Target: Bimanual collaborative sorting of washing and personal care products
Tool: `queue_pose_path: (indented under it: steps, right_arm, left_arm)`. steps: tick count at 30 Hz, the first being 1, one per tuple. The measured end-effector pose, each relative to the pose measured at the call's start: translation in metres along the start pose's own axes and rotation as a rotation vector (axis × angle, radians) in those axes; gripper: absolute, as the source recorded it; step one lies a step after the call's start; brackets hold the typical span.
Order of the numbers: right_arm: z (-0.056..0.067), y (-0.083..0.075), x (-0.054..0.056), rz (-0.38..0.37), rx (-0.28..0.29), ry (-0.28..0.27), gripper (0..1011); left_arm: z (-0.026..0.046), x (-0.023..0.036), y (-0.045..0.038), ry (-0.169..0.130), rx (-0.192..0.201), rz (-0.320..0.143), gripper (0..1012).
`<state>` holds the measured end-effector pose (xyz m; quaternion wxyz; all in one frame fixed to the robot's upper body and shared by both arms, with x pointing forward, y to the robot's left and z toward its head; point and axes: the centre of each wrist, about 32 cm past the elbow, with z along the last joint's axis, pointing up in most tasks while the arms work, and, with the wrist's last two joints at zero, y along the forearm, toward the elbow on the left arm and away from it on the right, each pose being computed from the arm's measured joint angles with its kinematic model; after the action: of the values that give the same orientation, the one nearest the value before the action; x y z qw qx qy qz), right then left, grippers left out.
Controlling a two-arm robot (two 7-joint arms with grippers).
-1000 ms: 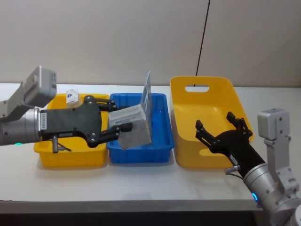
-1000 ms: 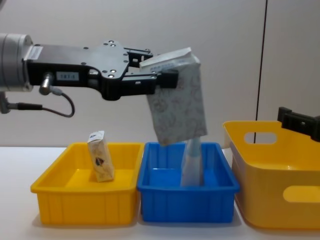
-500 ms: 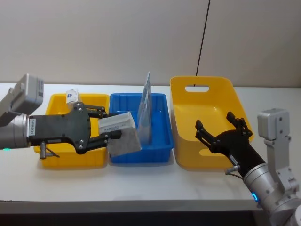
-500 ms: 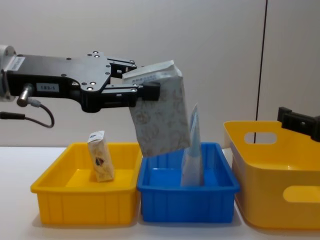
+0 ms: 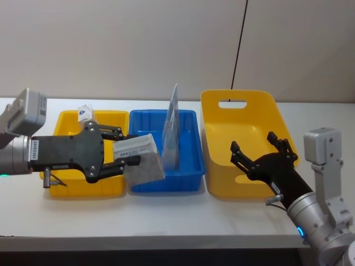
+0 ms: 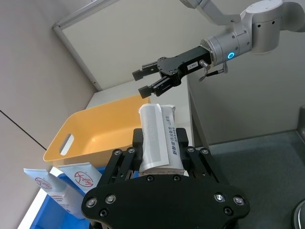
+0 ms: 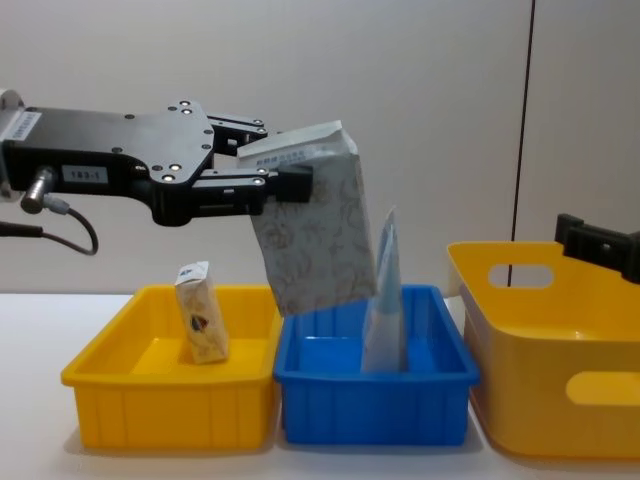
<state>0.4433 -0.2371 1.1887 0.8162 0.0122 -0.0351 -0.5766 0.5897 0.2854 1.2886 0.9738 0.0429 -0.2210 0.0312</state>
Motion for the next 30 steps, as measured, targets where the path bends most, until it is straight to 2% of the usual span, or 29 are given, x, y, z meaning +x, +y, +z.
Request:
queue_pose_path:
  steps: [18,30]
  right_arm:
    - [-0.001,0.001,0.002,0.007,0.01,0.012,1000]
    - [0.0,0.014,0.021,0.114,0.053,0.049,1000]
  left_arm:
    - [0.0013,0.0012,0.001,-0.005,0.001,-0.006,367]
    - [0.0016,0.0015,0.0012,-0.006,0.001,-0.007,367]
